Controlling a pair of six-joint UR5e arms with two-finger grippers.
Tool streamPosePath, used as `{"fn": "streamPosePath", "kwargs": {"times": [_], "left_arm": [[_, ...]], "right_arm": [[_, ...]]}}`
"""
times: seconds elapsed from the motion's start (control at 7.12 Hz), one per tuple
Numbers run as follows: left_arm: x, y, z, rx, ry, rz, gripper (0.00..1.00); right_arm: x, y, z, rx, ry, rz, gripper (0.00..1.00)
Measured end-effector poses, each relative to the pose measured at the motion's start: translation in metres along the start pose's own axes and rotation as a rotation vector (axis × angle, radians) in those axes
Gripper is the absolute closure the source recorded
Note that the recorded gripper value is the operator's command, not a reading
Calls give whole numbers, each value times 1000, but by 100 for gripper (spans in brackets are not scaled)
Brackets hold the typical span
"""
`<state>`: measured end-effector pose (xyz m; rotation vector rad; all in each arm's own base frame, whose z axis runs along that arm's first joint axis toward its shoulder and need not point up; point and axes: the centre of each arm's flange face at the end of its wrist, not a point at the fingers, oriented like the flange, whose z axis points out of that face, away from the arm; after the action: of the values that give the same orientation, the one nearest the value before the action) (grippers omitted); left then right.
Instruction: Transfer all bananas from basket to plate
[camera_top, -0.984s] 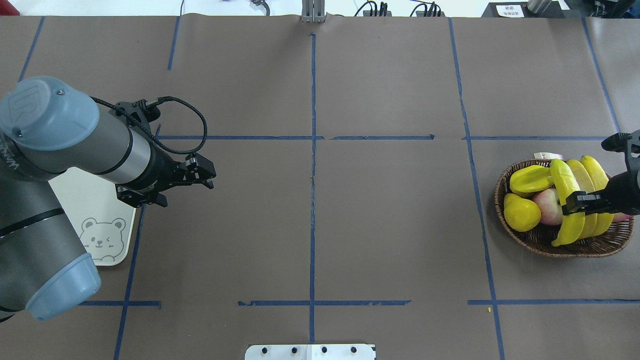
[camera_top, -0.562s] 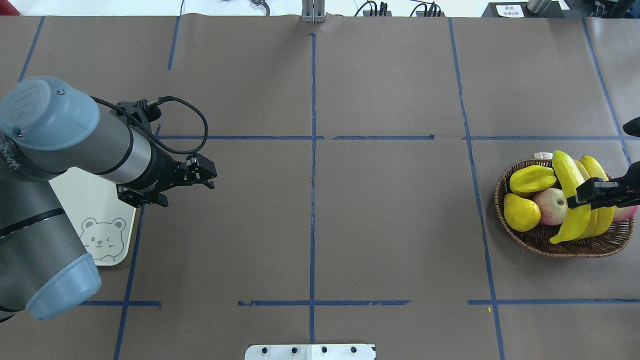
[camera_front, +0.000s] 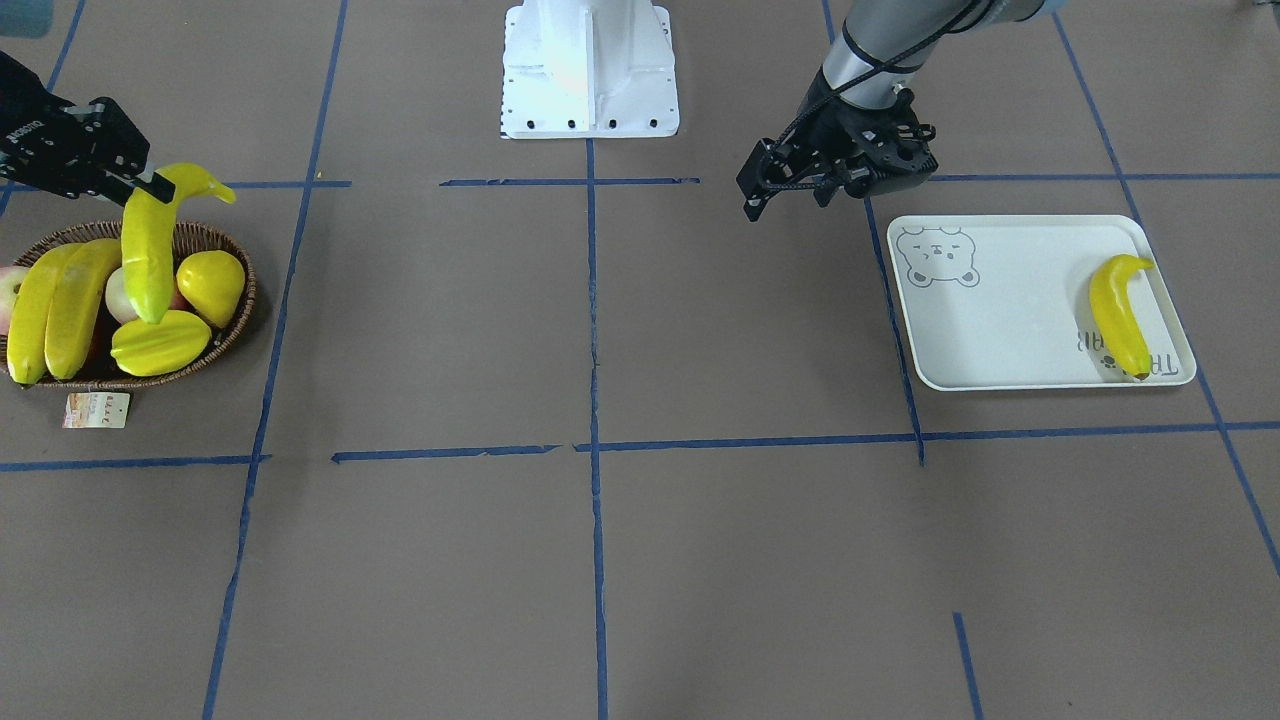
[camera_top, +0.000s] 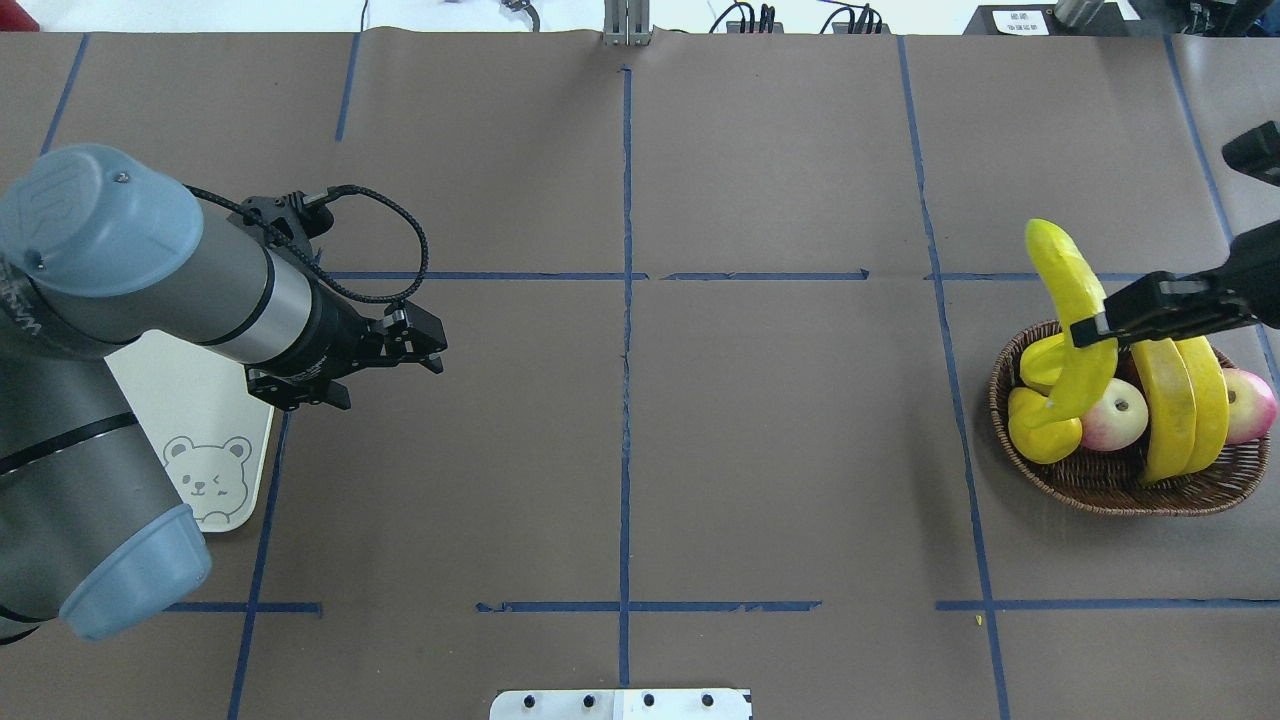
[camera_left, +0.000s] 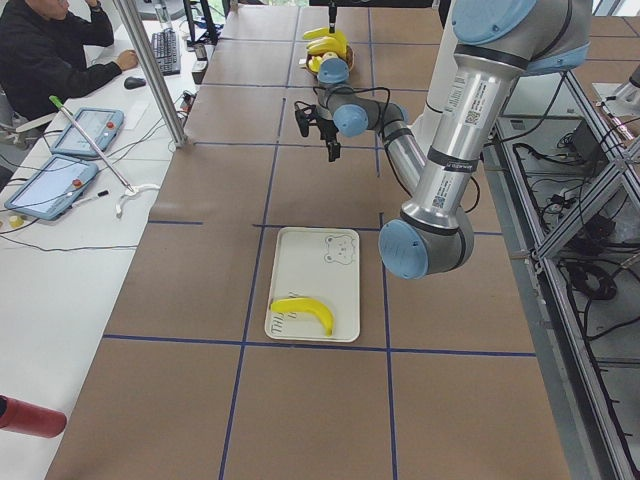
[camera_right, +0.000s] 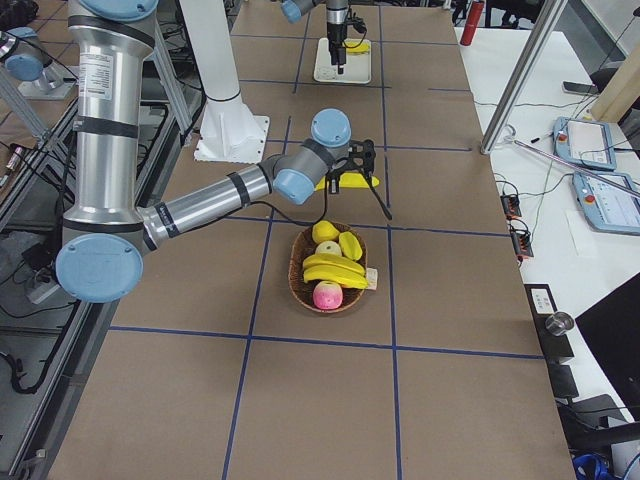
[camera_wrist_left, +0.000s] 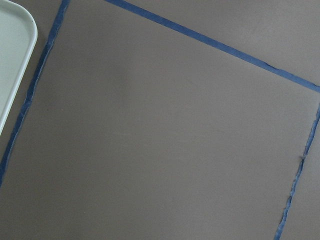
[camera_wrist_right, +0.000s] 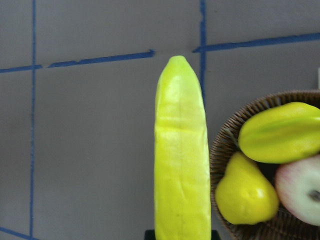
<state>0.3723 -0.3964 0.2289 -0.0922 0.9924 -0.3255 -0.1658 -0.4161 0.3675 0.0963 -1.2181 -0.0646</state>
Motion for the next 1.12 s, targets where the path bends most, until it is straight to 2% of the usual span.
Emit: {"fn": "streamPosePath", "kwargs": {"times": [0.14, 0.28, 0.56, 0.84, 0.98, 1.12], "left_arm": [[9, 3, -2, -2, 34, 19, 1], [19, 5, -1, -3, 101, 40, 1], [36, 3, 4, -7, 341, 36, 1], [44, 1, 16, 4, 594, 2, 1], [49, 7, 26, 11, 678, -13, 1], [61, 13, 33, 21, 729, -26, 1]], "right_arm": [[-37, -15, 17, -13, -35, -26, 100], [-74, -27, 34, -14, -62, -18, 100], [-133, -33, 54, 8, -97, 0, 100], [-169, -22, 68, 24, -131, 1, 100], [-188, -10, 82, 36, -160, 5, 100], [-205, 4, 97, 48, -186, 3, 100]]}}
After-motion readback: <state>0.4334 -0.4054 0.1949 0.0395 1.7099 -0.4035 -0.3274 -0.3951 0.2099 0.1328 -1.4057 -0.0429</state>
